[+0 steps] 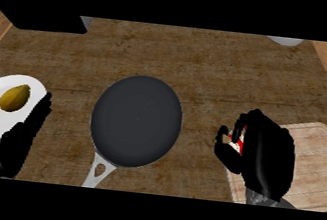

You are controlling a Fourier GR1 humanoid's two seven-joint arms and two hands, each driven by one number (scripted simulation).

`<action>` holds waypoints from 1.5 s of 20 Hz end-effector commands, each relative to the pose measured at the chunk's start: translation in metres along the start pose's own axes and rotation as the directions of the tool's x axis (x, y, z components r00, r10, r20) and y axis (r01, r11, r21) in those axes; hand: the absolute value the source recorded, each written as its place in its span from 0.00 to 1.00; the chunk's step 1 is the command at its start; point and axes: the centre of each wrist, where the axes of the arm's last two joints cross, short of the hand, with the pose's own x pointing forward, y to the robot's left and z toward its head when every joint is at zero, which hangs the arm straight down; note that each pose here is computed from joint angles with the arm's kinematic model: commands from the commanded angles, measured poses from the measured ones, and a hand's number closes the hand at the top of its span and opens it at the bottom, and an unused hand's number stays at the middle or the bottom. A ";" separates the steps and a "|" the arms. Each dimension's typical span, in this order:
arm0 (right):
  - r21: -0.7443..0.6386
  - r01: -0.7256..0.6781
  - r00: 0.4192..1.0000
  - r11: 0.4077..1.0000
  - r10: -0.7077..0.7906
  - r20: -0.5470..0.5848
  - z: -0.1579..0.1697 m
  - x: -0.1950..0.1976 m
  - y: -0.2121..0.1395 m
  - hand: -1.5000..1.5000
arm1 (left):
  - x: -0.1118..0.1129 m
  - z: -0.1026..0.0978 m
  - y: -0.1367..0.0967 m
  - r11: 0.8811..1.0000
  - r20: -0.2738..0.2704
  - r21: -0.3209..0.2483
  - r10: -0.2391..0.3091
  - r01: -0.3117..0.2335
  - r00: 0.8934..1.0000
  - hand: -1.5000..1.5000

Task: Pick the cupcake from the cutting board and place it in the pan

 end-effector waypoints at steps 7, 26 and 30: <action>-0.028 0.147 0.988 0.989 -0.145 0.061 0.013 0.087 -0.003 1.00 | 0.003 -0.002 -0.009 0.999 0.046 -0.051 0.005 -0.003 0.999 0.50; 0.290 0.078 0.995 0.954 -0.094 0.040 -0.090 0.132 0.097 1.00 | 0.037 -0.031 -0.033 0.995 0.089 -0.096 0.001 0.008 0.996 0.50; 0.349 0.459 0.883 0.817 -0.376 -0.281 -0.092 0.105 0.104 0.00 | 0.033 -0.031 -0.025 0.995 0.118 -0.101 -0.013 0.025 0.993 0.50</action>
